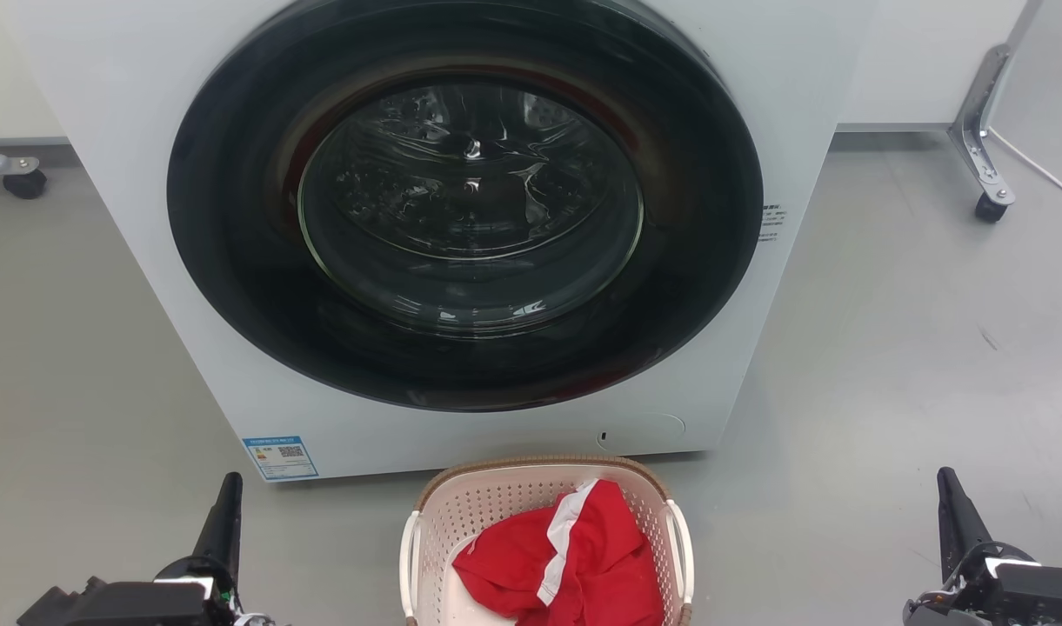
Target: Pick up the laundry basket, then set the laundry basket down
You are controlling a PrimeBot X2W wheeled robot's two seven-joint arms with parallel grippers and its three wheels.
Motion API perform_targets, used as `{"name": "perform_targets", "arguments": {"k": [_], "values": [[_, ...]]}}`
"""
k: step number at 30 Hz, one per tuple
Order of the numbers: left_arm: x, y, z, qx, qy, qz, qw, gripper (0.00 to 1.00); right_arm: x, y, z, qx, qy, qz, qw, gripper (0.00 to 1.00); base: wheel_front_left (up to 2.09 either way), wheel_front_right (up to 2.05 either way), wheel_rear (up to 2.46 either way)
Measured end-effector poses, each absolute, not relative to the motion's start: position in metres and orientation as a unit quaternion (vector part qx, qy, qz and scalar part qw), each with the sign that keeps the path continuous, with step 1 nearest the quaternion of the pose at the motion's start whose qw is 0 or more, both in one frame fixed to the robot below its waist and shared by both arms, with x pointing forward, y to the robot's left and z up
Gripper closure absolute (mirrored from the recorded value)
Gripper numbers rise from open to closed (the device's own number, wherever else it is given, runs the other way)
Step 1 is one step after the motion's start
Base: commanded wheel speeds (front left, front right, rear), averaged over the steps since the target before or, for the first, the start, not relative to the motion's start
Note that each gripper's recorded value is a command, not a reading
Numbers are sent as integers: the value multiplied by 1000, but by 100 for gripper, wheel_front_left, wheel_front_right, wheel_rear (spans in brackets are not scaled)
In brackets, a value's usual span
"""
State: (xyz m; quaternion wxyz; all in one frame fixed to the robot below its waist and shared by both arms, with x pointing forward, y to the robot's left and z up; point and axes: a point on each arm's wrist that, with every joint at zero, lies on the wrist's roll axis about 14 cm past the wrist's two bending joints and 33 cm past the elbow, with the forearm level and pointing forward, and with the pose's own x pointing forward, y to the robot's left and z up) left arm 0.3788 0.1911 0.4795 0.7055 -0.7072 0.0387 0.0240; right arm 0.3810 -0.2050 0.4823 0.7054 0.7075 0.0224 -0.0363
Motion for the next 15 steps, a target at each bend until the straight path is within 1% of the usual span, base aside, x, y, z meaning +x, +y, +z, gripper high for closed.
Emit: {"name": "perform_targets", "arguments": {"k": [15], "values": [[379,191,479,-707,39,24,705,100,381,-205,482,707,22,-36,705,100,0,0,0]]}}
